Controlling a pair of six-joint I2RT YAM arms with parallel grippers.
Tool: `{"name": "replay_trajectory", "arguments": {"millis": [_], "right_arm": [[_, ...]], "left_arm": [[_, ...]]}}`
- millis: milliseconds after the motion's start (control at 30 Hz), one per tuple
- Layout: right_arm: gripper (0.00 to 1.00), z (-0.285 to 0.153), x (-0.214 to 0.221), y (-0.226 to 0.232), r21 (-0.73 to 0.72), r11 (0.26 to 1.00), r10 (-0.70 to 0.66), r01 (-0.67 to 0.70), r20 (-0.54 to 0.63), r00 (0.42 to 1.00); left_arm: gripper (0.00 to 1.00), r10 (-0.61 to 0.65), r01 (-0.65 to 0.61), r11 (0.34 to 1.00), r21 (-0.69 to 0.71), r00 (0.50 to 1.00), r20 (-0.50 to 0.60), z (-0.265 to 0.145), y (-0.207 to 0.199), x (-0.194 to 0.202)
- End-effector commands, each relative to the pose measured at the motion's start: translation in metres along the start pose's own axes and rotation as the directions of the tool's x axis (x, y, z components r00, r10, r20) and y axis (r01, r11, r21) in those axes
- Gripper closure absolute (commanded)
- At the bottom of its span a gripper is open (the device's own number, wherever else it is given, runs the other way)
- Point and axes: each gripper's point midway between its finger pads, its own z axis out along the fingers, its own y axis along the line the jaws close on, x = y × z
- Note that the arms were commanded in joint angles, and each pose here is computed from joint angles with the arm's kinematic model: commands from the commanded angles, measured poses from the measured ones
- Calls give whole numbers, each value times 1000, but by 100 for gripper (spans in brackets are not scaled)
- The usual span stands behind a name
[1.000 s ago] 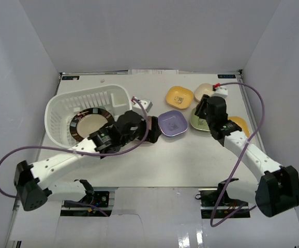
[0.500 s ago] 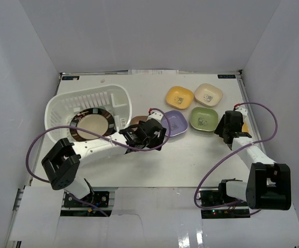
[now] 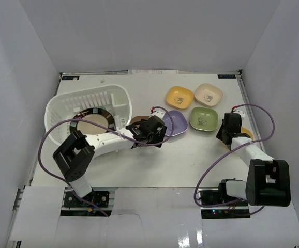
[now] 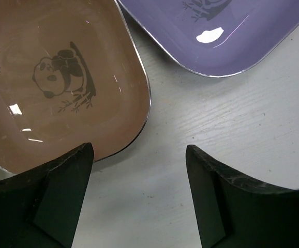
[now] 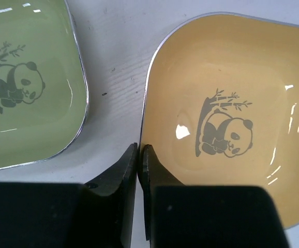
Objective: Place the plates into the plastic bin on the countertop
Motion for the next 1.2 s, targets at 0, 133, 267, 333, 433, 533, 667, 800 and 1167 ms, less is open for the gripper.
{"name": "replay_trajectory", "arguments": {"millis": [0, 133, 267, 333, 433, 533, 667, 800, 1167], "right_arm": [[92, -10, -13, 1, -23, 999, 33, -32, 72, 997], [92, -27, -24, 4, -61, 996, 67, -60, 129, 989], [92, -52, -45, 8, -118, 990, 102, -78, 207, 973], [92, -64, -56, 13, -155, 985, 110, -74, 238, 965], [92, -84, -72, 18, -199, 978, 122, -65, 287, 950], [92, -104, -85, 23, -240, 969, 131, -52, 327, 936], [92, -130, -102, 31, -288, 958, 129, -19, 369, 920], [92, -157, -116, 36, -332, 943, 140, 9, 421, 896], [92, -205, -128, 93, -544, 830, 149, 126, 433, 889]], "left_arm": [[18, 6, -6, 1000, 1, 1000, 22, 5, -2, -12], [22, 11, -11, 999, -32, 1000, 7, 16, 5, -8], [44, 24, -23, 999, -45, 1000, 4, 23, 8, -7], [62, 32, -32, 998, -49, 999, -1, 26, 8, -5], [90, 17, -17, 999, -42, 1000, 9, 20, 9, -7], [100, 6, -5, 1000, -20, 999, 45, 3, 6, -16], [100, -9, 1, 998, 59, 990, 143, -48, -8, -44], [100, -117, 44, 972, 230, 942, 314, -135, -18, -97], [100, -23, 61, 997, -46, 814, 580, -264, 70, -186]]}}
